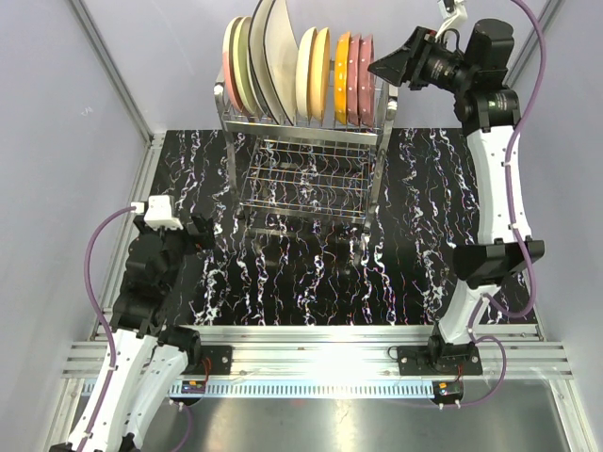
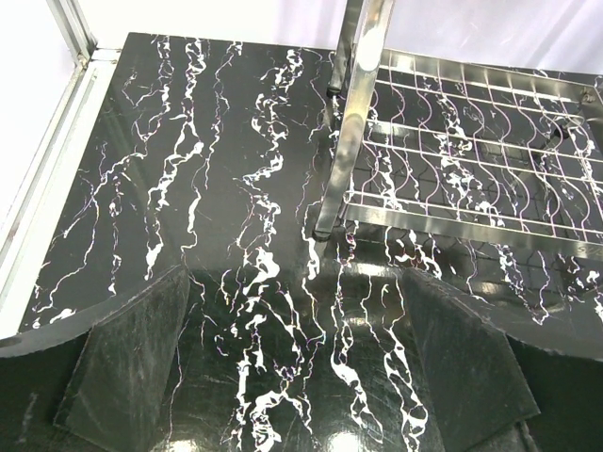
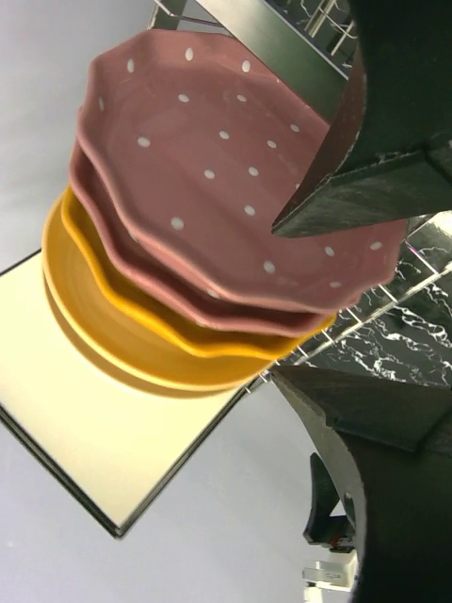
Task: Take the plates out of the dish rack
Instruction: Grab a plate with the right arm
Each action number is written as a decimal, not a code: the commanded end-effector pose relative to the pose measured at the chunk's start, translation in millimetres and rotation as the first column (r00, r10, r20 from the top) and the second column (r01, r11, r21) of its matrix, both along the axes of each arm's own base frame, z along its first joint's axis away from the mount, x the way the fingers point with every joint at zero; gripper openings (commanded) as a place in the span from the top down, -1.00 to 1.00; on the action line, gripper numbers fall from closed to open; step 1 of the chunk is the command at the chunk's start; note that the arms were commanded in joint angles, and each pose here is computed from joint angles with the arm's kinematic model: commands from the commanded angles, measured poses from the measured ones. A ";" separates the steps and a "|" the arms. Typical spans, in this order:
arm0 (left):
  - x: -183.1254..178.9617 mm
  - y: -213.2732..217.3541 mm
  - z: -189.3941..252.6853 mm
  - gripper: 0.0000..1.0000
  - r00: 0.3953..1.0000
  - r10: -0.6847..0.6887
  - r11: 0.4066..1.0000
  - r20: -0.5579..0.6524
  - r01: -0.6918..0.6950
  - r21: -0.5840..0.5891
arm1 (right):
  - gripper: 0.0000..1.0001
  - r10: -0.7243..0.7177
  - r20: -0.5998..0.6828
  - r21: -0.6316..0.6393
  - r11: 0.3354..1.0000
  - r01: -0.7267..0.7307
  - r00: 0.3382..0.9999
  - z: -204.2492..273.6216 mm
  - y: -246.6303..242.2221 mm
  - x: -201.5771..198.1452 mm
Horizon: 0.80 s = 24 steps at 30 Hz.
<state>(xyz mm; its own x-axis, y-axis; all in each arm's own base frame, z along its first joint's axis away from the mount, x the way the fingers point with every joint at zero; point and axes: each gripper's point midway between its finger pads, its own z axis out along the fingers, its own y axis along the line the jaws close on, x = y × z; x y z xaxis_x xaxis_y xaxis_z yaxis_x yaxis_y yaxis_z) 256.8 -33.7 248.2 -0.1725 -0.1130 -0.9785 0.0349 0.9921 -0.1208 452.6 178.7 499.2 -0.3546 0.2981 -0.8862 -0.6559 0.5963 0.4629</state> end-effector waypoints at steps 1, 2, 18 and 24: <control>2.7 -0.6 15.4 -0.98 0.999 -0.006 1.000 0.044 0.006 0.010 | -0.25 -0.021 0.043 0.038 0.999 0.019 0.999 20.8 4.5 2.2; 2.8 -0.7 15.4 -0.98 0.999 -0.006 1.000 0.043 0.006 0.009 | -0.25 -0.027 0.037 0.039 0.999 0.025 0.999 19.1 4.1 4.6; 3.7 0.4 13.6 -0.98 0.999 -0.001 1.000 0.036 0.000 0.016 | -0.01 0.024 -0.032 0.021 1.000 -0.023 0.999 -13.3 23.5 17.4; 3.2 0.7 14.3 -0.98 0.999 -0.001 1.000 0.040 0.000 0.015 | 0.07 0.021 -0.044 0.007 1.000 -0.020 0.999 -20.8 26.6 19.9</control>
<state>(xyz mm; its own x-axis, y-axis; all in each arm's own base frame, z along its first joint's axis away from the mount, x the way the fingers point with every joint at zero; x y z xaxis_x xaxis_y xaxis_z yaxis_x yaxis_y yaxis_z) 258.0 -33.4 245.9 -0.1812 -0.1016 -0.9782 0.0344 0.9934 -0.1096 470.5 200.2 477.9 -0.4172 0.3074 -0.8553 -0.6300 0.5805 0.5159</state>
